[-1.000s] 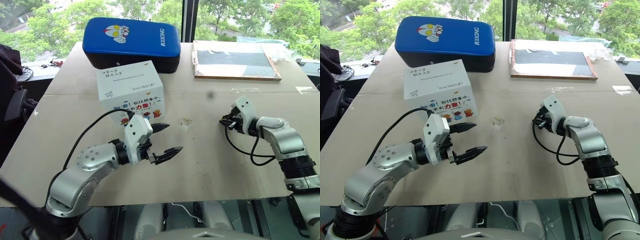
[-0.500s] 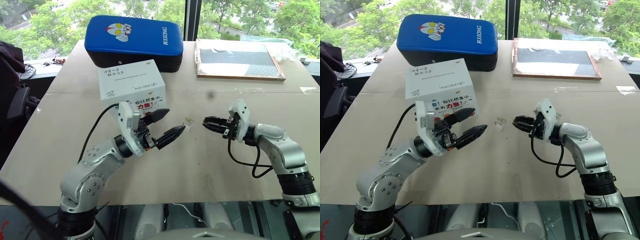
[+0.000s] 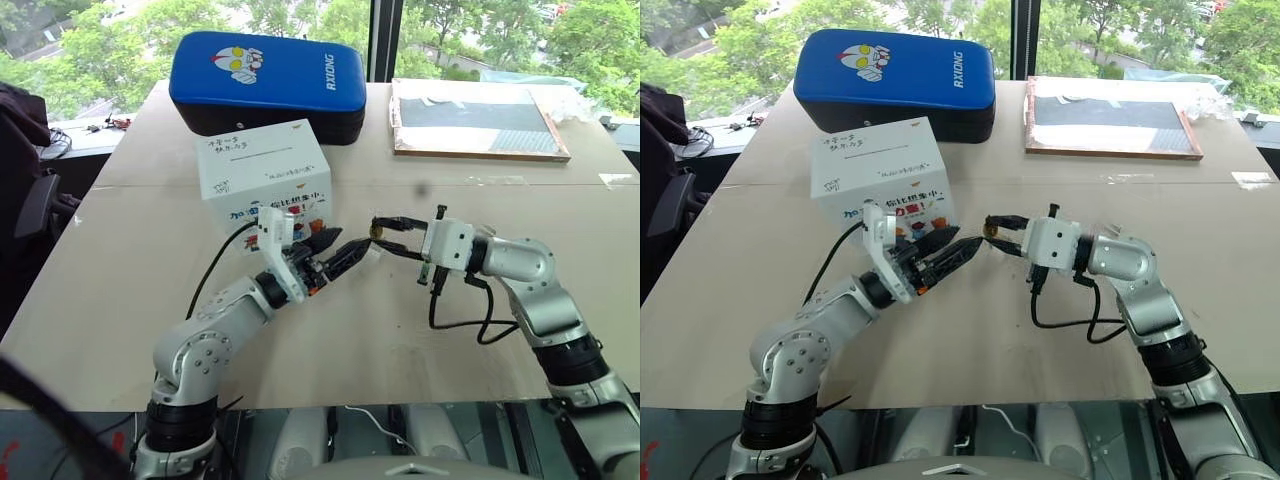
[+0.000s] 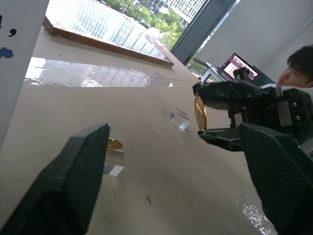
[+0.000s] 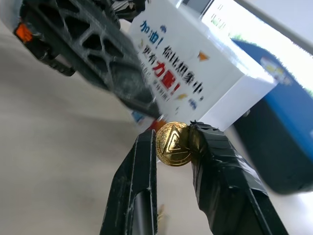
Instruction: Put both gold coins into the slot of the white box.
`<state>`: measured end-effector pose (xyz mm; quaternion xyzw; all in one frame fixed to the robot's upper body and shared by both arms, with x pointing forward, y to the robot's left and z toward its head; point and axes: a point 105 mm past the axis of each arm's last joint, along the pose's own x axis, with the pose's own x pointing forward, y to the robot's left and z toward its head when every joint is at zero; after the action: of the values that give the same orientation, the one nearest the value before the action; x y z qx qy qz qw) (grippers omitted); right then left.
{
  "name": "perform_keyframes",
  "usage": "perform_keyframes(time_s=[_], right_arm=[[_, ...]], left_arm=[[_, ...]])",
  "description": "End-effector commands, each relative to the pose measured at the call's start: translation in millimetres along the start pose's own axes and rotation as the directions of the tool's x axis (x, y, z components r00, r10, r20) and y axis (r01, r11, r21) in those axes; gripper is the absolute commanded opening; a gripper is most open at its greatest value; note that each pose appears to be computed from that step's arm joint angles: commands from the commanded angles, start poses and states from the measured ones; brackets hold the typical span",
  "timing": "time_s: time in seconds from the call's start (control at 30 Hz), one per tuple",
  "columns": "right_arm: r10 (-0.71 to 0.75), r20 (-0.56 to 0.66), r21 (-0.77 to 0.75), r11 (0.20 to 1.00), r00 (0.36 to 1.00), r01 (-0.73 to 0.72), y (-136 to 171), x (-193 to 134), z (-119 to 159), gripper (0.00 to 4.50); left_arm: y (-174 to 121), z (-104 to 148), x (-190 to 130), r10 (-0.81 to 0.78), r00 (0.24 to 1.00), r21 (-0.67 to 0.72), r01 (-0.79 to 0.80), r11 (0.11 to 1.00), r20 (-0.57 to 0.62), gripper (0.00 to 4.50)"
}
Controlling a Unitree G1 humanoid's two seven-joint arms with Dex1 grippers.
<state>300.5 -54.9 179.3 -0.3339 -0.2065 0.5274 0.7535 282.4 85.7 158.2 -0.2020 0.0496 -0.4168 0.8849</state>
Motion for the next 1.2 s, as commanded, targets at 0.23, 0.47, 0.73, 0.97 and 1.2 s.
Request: perform_keyframes(time_s=[0.23, 0.47, 0.73, 0.97, 1.2], right_arm=[[0.038, 0.028, -0.159, 0.987, 0.999, -0.033, 11, 8, 8, 0.47], [0.038, 0.038, -0.210, 0.977, 0.999, -0.029, 10, 11, 9, 0.47], [0.025, 0.064, -0.229, 0.973, 0.998, -0.010, 9, 13, 13, 0.47], [0.025, 0.105, -0.243, 0.970, 0.994, 0.001, 8, 15, 21, 0.47], [0.039, 0.110, -0.243, 0.970, 0.993, -0.011, 12, 15, 22, 0.47]], left_arm=[[-12, 8, 1, -0.061, 0.998, 0.035, 0.060, 0.998, 0.017, 1.89], [-17, 5, 1, -0.102, 0.995, 0.006, 0.102, 0.995, 0.006, 1.89], [-23, 2, 0, -0.132, 0.991, -0.013, 0.132, 0.991, -0.008, 1.89], [-23, 1, 2, -0.138, 0.990, -0.009, 0.138, 0.990, -0.011, 1.36], [-20, 7, 4, -0.122, 0.992, 0.003, 0.121, 0.993, 0.019, 0.02]])
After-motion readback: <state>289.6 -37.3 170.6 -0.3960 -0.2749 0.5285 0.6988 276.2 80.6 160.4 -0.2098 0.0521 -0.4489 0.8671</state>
